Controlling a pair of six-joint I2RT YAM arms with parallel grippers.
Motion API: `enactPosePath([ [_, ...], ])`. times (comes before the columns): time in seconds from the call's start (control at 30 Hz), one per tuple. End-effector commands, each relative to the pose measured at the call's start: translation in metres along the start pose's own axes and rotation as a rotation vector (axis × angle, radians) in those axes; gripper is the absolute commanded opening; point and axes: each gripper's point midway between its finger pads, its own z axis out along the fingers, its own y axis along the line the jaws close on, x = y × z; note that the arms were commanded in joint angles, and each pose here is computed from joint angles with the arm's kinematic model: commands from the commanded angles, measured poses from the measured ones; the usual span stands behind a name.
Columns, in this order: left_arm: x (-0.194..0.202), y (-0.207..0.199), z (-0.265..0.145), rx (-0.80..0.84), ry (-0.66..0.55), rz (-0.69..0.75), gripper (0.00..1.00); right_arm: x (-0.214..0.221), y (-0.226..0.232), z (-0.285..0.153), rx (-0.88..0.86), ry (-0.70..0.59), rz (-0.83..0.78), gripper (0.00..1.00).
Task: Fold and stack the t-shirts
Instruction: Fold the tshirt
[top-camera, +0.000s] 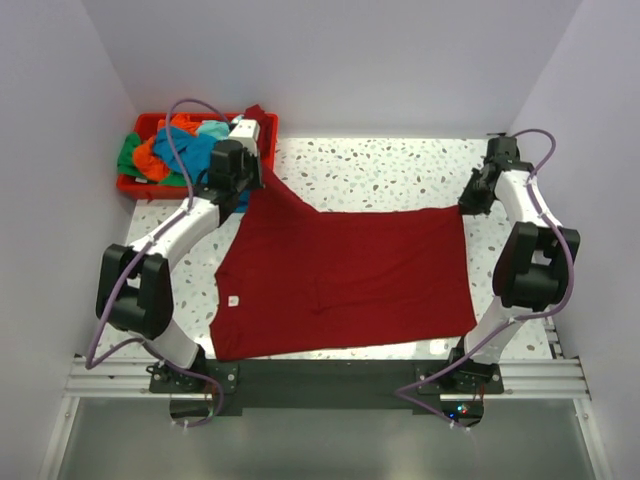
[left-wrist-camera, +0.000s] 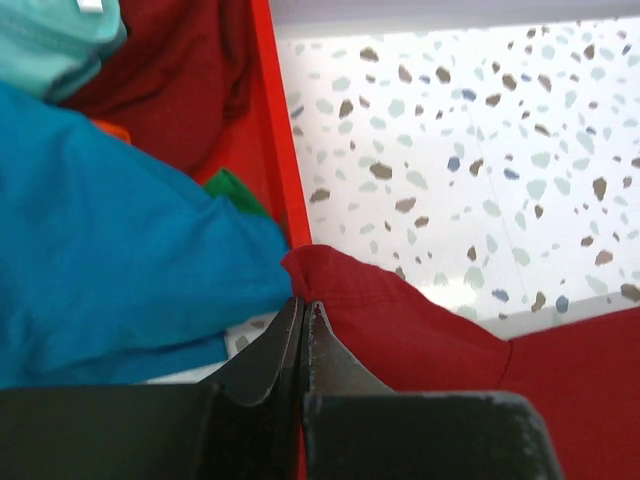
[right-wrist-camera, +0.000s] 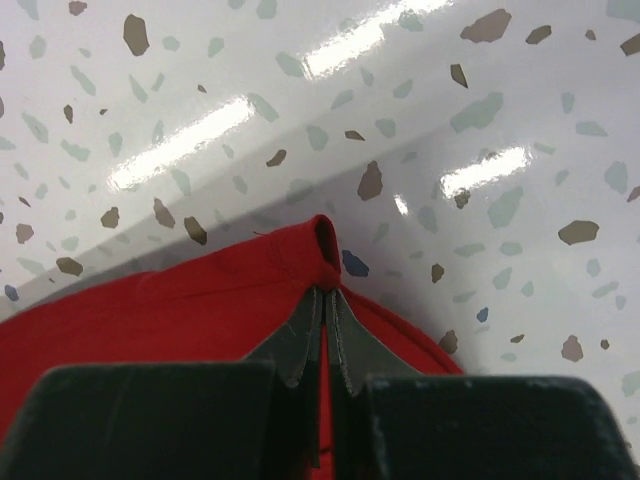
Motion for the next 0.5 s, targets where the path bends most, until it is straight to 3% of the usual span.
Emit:
enactPosePath([
  [0.0,-0.051,0.003,0.008,-0.011,-0.109,0.053,0.00,-0.029,0.017,-0.006,-0.056,-0.073,0.010,0.00],
  [0.23,-0.068,-0.008,0.024,0.044,-0.106,0.094,0.00,-0.039,0.024,-0.005,-0.083,-0.086,0.011,0.00],
  [0.47,-0.043,-0.001,-0.017,0.042,-0.093,0.113,0.00,-0.026,0.025,-0.012,-0.127,-0.114,-0.010,0.00],
])
